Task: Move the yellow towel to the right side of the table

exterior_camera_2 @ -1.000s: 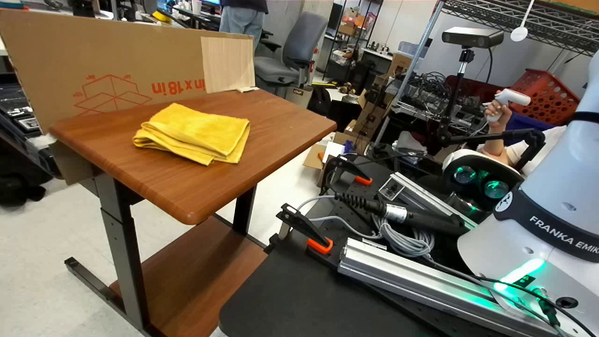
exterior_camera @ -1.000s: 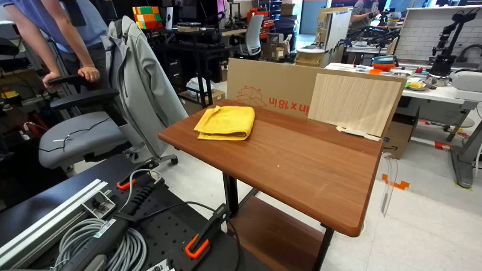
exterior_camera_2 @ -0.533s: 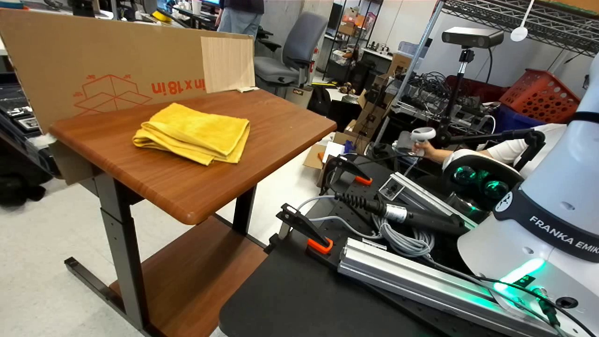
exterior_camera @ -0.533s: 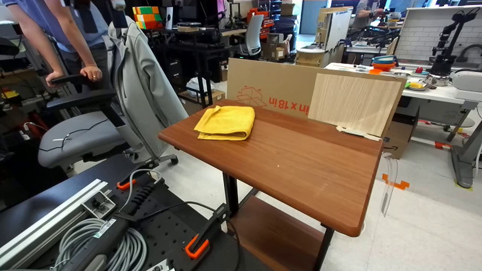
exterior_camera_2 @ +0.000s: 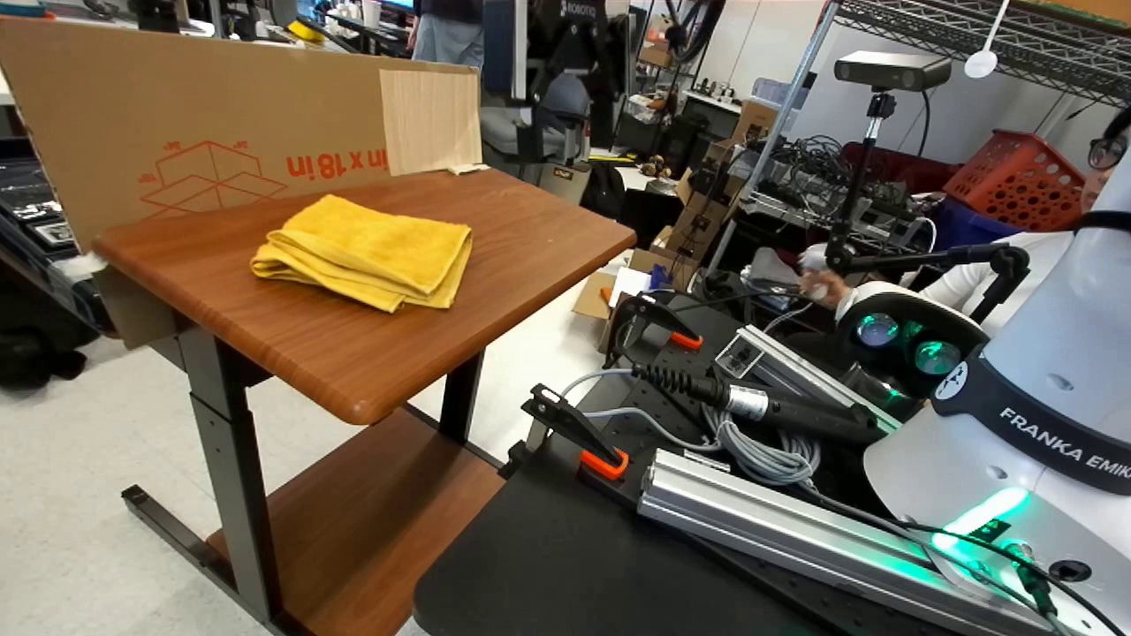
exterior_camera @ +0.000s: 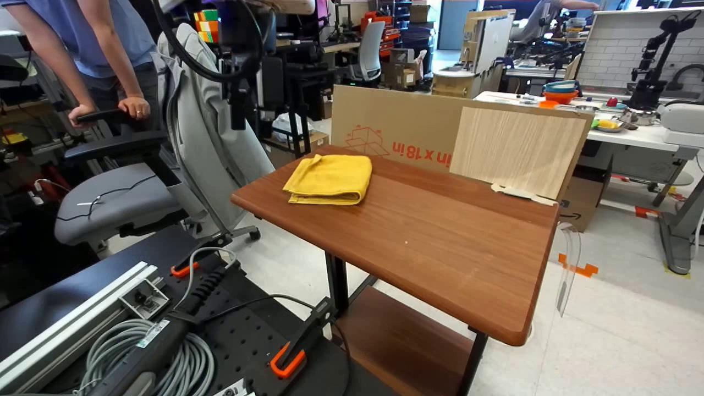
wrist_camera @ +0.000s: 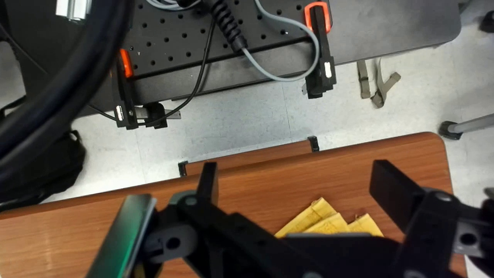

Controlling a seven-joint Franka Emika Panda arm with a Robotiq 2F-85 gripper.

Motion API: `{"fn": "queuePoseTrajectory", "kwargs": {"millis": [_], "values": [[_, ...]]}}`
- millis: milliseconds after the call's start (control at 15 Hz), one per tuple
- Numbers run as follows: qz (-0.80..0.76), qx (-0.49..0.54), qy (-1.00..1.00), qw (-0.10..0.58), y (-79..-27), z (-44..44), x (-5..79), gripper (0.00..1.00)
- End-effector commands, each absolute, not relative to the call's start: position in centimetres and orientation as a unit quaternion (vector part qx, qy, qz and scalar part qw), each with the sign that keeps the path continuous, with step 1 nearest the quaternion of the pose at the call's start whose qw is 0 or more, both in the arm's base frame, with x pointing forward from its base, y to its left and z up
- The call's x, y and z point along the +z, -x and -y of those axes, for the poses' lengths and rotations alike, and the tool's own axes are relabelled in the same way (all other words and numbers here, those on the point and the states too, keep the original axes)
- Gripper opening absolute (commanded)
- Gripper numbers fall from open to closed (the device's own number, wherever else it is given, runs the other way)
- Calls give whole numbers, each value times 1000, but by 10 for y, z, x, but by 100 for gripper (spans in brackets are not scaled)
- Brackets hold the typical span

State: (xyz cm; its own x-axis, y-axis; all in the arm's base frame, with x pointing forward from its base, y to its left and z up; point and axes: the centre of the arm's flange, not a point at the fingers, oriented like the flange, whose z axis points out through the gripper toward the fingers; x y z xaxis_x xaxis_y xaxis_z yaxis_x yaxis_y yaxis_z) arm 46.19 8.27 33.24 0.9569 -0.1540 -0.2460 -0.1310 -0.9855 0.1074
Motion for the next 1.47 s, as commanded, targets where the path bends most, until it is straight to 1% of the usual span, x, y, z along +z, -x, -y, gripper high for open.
{"fn": "queuePoseTrajectory", "kwargs": {"millis": [0, 133, 200, 267, 467, 600, 800, 1067, 1267, 1400], "values": [[73, -134, -987, 45, -464, -81, 326, 100], [69, -130, -988, 45, -462, -84, 331, 100], [80, -90, -993, 21, -456, -89, 331, 100], [98, -64, -993, -6, -462, -94, 329, 100], [153, -20, -987, -53, -502, -105, 319, 100], [203, 5, -977, -73, -532, -106, 311, 100], [285, 23, -956, -70, -589, -96, 290, 100], [383, 30, -922, -50, -645, -79, 254, 100], [422, 22, -906, -38, -674, -82, 220, 100], [426, 14, -904, -40, -678, -97, 206, 100]]}}
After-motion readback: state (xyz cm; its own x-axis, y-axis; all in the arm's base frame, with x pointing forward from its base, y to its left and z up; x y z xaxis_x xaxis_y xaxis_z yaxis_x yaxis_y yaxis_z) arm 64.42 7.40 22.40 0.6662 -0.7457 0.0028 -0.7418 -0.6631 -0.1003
